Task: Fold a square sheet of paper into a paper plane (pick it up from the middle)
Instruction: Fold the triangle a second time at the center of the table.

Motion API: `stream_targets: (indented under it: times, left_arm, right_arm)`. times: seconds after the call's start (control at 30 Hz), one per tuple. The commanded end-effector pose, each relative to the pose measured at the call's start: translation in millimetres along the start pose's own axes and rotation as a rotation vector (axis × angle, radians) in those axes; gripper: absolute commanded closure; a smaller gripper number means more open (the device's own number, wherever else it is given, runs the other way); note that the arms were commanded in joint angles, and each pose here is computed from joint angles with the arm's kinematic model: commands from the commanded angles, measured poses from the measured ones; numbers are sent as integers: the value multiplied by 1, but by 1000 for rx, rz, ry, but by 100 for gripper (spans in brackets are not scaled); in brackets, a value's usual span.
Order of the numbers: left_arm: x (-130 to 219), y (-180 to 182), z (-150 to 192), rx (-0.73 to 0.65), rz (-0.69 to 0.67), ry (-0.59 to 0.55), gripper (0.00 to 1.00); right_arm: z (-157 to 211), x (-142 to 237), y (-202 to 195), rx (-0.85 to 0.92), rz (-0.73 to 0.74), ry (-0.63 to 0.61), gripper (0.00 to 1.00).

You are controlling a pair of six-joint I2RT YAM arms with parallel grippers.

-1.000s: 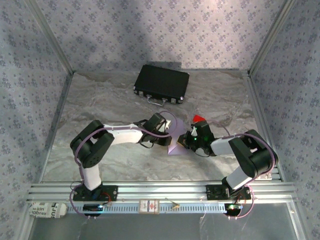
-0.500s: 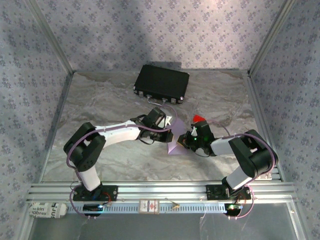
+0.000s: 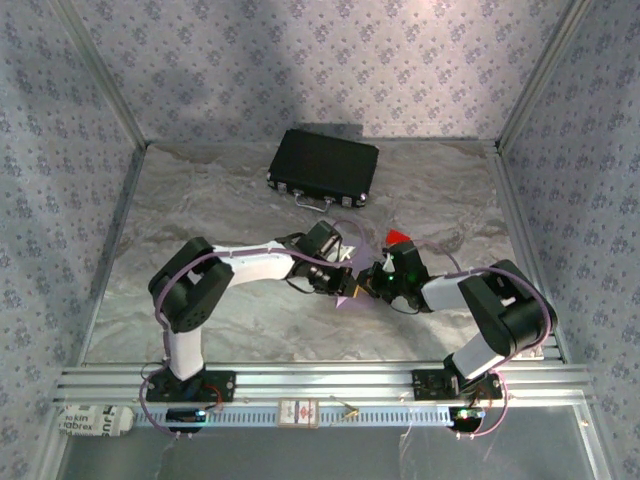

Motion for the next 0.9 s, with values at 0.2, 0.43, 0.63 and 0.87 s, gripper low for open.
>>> stream_targets:
  times: [0.2, 0.43, 0.63, 0.87]
  left_arm:
    - [-9, 5, 0, 35, -11, 30, 90]
    - [-14, 15, 6, 43, -53, 41, 91]
    - [-14, 21, 12, 42, -79, 53, 90]
    - [-15, 28, 21, 50, -94, 65, 90]
  right_arm:
    - [7, 4, -22, -46, 117, 2, 100]
    - [7, 4, -24, -49, 122, 1, 100]
    - [7, 4, -25, -49, 125, 3, 100]
    - [7, 3, -26, -51, 126, 4, 100]
Point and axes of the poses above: each hand's point on the last joint's axis, 136 mm out from that joint toward the fingers, its own x axis back along the fingers, its own y axis along the line the jaws close on, z = x × y, the point moved 9 cm from there along x, back along the fingers, and after that the axes turned 2 degrees about -x, right-handed, at the moved point
